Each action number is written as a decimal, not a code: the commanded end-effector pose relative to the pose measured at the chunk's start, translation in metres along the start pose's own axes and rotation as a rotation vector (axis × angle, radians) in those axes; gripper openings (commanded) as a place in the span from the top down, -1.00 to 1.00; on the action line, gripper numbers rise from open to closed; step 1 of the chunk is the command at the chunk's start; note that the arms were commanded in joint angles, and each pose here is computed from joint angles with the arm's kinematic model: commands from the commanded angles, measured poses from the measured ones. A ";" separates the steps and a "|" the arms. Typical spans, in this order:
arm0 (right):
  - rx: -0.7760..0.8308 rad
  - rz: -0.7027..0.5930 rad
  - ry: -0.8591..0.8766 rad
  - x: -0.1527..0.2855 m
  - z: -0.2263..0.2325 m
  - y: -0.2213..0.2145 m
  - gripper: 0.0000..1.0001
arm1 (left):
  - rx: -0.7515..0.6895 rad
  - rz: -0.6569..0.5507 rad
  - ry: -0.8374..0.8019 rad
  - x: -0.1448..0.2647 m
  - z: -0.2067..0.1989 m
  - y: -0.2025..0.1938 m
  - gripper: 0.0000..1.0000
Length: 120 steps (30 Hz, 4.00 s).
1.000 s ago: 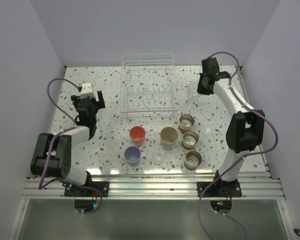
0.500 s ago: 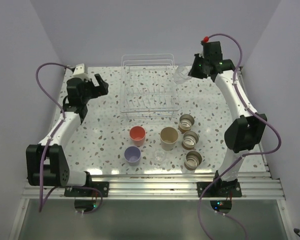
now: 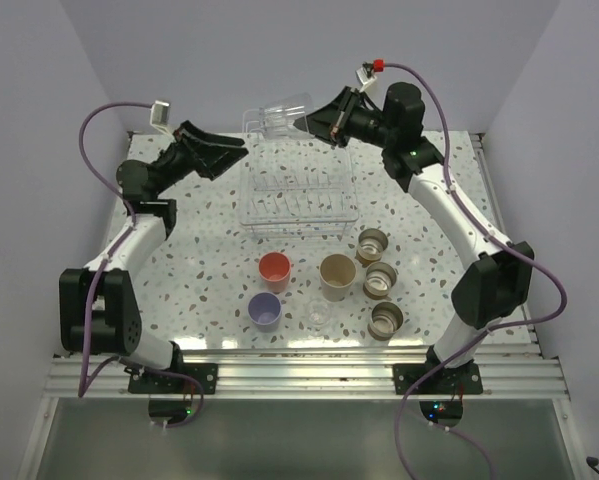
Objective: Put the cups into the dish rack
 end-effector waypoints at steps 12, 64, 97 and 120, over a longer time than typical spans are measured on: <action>0.006 -0.024 0.284 0.021 0.087 0.000 1.00 | 0.004 0.115 -0.269 -0.013 -0.075 -0.025 -1.00; 0.017 0.065 0.192 0.014 0.074 -0.054 0.86 | -0.084 0.080 -0.143 -0.028 -0.085 -0.010 1.00; 0.064 0.285 -0.662 0.145 -0.049 -0.124 -0.97 | -0.254 0.556 0.994 0.013 0.133 -0.097 1.00; 0.021 0.307 -0.711 0.138 -0.069 -0.133 -0.97 | -0.283 0.663 1.235 0.052 0.192 -0.133 1.00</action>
Point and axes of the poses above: each gripper's point midway between its finger pads, its own x axis back along the fingers, its own z axis along the line the jaws close on, y = z × x, the point moved 3 cm from there along x, back along the fingers, and after that the axes turned 15 degrees about x, right-handed, at the moved point
